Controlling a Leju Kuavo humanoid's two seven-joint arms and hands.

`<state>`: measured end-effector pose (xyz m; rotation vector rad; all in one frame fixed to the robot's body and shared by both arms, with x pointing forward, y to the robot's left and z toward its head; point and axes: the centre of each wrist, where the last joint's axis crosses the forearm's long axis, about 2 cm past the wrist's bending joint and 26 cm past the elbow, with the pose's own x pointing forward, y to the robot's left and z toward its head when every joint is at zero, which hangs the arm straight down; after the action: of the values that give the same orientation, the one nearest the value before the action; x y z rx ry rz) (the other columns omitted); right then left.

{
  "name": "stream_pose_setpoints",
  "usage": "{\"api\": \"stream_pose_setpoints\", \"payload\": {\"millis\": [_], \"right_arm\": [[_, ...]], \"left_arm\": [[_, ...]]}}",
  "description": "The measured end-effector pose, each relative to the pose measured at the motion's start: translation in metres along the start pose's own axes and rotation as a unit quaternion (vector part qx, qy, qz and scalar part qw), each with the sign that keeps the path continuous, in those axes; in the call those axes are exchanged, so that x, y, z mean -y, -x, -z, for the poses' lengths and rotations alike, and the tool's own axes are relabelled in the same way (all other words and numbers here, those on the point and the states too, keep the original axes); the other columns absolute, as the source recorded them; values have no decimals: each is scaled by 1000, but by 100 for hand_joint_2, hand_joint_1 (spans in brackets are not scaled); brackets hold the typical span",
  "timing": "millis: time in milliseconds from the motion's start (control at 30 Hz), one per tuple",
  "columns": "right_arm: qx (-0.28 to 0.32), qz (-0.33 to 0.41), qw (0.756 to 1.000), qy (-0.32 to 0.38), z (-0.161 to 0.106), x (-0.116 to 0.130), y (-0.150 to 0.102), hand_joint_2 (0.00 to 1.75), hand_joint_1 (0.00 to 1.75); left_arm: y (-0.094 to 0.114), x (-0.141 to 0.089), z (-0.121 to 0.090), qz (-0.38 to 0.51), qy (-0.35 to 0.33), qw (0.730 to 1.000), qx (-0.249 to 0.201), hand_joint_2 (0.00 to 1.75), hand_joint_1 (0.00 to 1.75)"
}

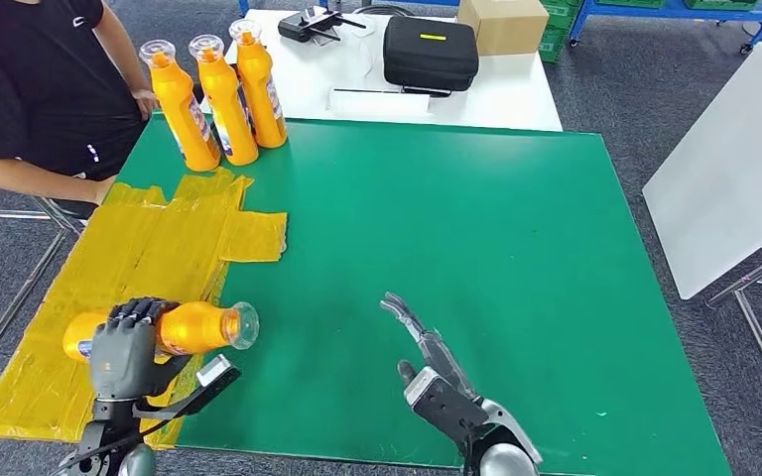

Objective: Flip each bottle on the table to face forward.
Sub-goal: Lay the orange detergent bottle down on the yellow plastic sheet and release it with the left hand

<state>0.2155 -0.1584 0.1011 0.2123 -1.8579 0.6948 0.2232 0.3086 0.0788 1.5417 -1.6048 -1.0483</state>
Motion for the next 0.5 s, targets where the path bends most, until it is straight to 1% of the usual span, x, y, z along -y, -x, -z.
{"api": "stream_pose_setpoints", "payload": {"millis": [200, 333, 500], "right_arm": [[-2, -2, 1000, -2, -1, 6, 4, 0, 0], [-1, -5, 1000, -2, -2, 9, 6, 0, 0], [-3, -5, 1000, -8, -3, 11, 7, 0, 0]], "left_arm": [[3, 31, -9, 8, 69, 997, 23, 175, 175], [5, 48, -7, -1, 101, 994, 44, 175, 0], [5, 59, 0, -14, 127, 991, 49, 175, 0]]}}
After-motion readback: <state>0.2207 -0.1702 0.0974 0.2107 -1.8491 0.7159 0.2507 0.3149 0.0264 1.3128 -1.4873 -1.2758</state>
